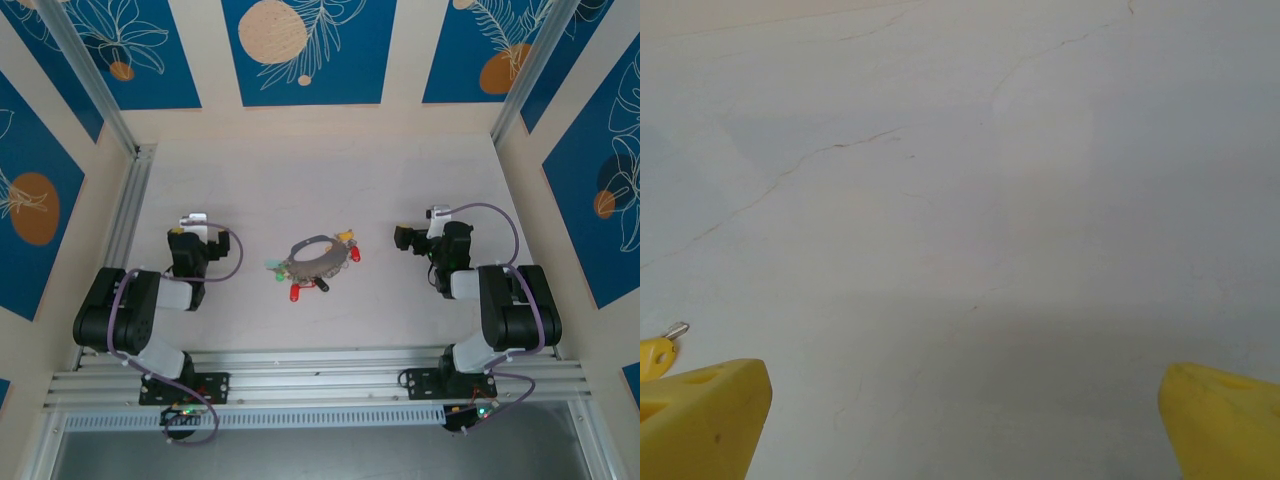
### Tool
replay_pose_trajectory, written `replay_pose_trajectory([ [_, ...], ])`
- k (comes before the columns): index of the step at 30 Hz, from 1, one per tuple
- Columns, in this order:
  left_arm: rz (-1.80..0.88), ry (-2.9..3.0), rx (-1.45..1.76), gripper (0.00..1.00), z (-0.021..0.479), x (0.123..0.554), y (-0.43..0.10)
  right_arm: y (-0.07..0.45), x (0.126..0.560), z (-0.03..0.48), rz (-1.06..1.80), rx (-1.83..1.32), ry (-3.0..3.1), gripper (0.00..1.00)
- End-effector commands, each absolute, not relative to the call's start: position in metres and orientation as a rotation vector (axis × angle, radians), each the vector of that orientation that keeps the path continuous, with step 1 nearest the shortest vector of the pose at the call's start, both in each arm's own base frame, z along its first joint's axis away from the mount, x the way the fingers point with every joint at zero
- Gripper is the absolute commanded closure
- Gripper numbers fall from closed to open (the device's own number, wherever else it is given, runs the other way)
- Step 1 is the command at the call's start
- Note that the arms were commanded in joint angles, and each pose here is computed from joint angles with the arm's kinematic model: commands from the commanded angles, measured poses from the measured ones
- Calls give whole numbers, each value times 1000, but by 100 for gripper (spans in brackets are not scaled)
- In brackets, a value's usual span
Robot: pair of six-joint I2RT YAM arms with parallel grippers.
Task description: Put the keys on the keyring
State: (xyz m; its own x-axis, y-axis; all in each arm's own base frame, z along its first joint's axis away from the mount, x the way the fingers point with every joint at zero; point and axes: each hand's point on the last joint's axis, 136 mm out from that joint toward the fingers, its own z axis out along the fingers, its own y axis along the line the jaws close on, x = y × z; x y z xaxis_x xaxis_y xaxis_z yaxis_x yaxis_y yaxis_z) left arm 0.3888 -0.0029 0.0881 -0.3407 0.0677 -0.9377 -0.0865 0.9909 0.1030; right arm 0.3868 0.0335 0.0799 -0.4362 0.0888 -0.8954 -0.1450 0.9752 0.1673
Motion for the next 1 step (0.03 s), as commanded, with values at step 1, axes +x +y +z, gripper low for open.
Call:
replay_pose_trajectory([
  [1,150,1882,-18,0,94,392,-1,31,396,94,231,-55,1957,1],
])
